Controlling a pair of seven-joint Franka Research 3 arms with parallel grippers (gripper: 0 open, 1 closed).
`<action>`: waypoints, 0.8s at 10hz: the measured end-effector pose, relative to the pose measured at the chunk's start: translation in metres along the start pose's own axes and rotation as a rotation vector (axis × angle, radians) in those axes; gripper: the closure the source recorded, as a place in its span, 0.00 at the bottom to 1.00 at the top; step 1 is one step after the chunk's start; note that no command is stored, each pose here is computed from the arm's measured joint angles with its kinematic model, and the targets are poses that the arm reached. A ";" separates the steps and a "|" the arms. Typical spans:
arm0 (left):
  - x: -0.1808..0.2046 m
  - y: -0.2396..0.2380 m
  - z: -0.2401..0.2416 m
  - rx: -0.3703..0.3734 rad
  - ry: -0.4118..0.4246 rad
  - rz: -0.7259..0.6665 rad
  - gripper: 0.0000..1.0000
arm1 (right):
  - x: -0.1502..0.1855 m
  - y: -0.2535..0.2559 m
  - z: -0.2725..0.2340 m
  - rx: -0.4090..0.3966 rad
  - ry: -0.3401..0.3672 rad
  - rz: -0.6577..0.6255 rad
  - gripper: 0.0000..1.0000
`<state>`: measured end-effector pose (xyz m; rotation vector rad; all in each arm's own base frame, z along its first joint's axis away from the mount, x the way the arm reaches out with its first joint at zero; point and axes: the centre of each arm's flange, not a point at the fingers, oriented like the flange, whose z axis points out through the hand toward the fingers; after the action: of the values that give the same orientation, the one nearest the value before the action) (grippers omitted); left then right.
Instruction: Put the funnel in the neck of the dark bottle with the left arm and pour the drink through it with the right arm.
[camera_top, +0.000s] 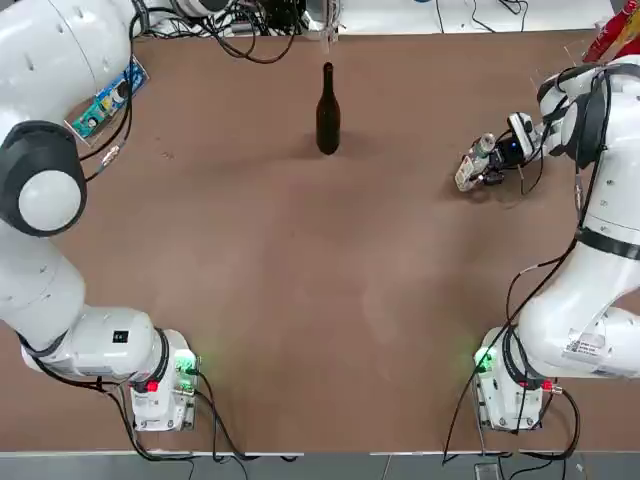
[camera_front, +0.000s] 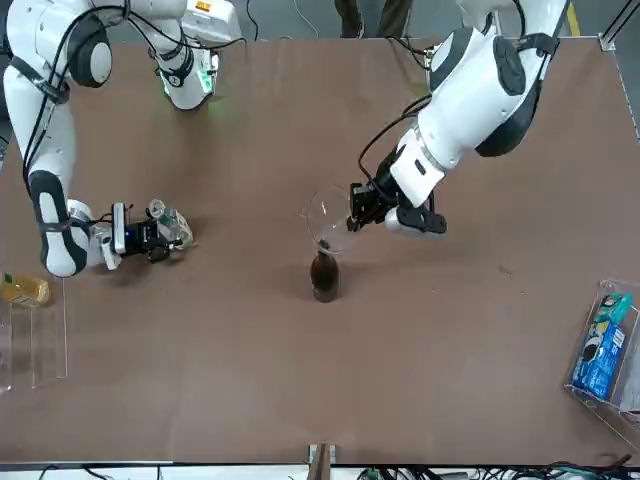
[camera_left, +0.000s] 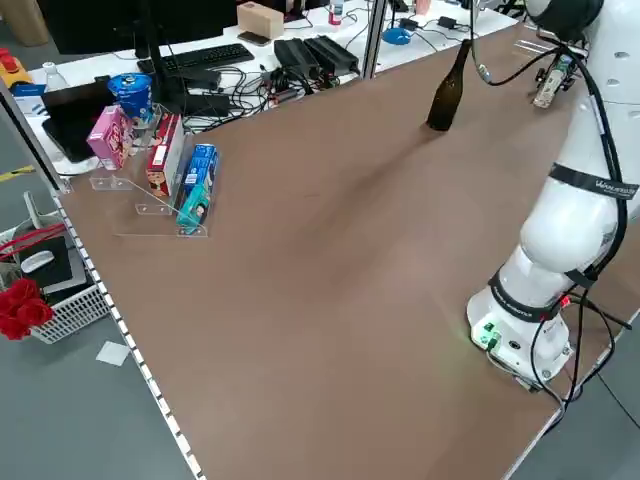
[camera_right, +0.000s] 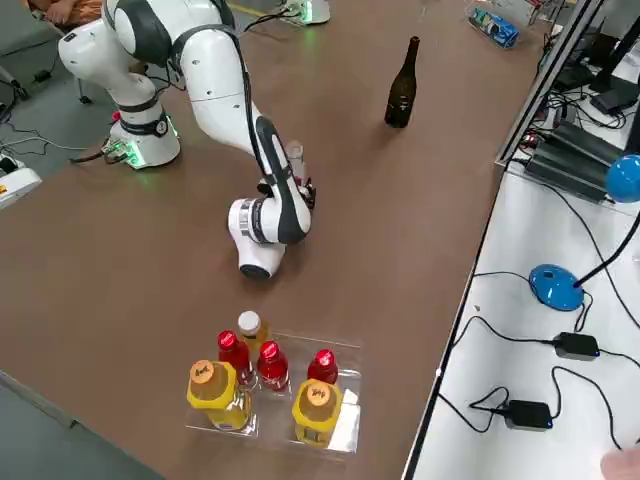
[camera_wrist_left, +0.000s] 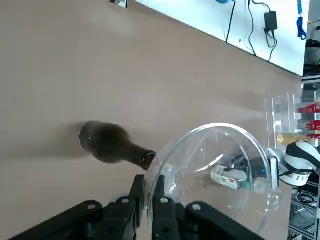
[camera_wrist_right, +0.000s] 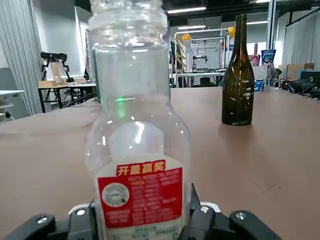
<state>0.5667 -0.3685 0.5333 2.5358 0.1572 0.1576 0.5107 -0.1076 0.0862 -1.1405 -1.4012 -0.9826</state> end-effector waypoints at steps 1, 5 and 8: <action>0.001 -0.004 0.010 0.007 -0.012 -0.001 0.89 | 0.000 0.000 0.001 0.001 -0.001 0.000 0.38; 0.002 -0.011 0.031 0.025 -0.035 0.003 0.89 | 0.000 0.001 0.001 0.002 -0.002 -0.001 0.50; -0.003 -0.008 0.034 0.026 -0.042 0.011 0.89 | 0.000 0.001 0.001 0.002 -0.003 -0.001 0.52</action>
<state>0.5685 -0.3812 0.5004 2.5637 0.1295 0.1076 0.5115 -0.1068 0.0861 -1.1405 -1.4050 -0.9809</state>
